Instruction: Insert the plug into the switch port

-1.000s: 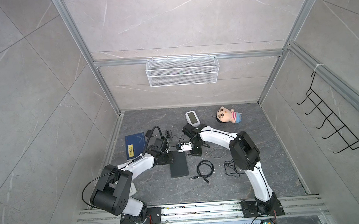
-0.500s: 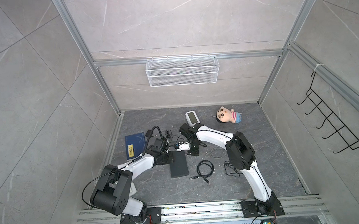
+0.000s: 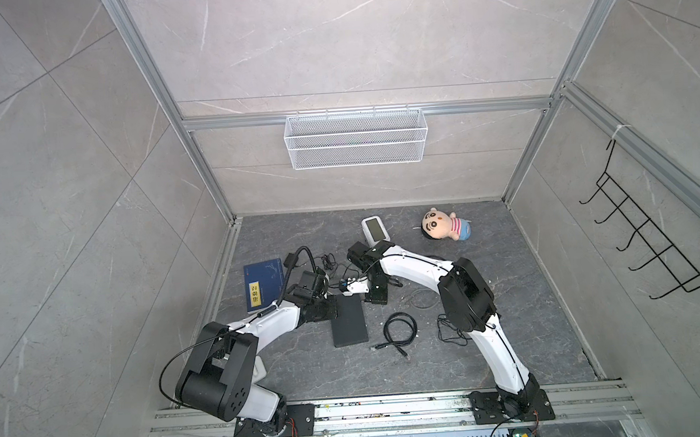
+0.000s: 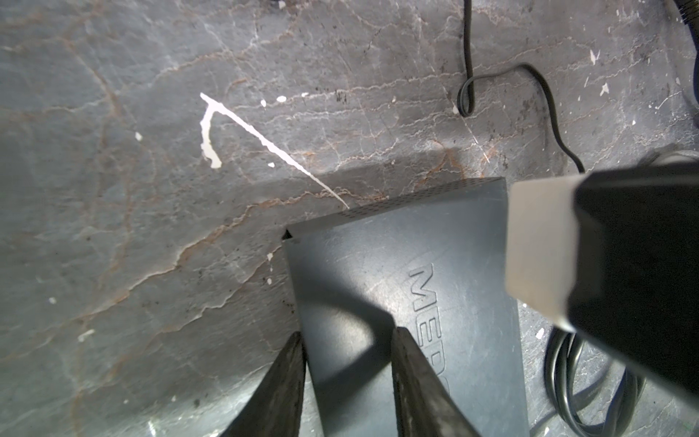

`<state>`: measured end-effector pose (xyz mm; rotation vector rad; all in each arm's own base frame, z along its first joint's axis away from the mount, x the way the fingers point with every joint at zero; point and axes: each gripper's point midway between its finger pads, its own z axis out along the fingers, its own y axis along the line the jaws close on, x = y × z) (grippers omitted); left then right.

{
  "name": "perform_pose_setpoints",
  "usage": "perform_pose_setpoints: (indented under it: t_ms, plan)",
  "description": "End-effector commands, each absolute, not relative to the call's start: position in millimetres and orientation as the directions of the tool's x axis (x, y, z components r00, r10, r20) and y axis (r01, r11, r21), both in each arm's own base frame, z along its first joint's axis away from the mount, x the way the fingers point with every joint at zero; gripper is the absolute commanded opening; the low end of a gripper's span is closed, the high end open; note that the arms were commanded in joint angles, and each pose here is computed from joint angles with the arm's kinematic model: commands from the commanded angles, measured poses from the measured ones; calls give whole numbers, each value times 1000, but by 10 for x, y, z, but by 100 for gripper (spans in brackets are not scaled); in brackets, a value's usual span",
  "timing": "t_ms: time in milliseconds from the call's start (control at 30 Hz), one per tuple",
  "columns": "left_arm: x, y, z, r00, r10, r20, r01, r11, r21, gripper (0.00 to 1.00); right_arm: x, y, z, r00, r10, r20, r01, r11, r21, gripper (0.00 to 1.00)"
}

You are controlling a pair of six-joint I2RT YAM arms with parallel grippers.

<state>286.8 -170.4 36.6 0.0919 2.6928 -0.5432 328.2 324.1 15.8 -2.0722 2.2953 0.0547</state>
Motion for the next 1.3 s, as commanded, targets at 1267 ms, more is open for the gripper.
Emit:
perform_pose_setpoints:
  t_ms: [1267]
  plan:
    - [2815,-1697,595,-901,51,-431,211,919,-332,39,3238,3174,283,-193,-950,-246,-980,175,92,0]
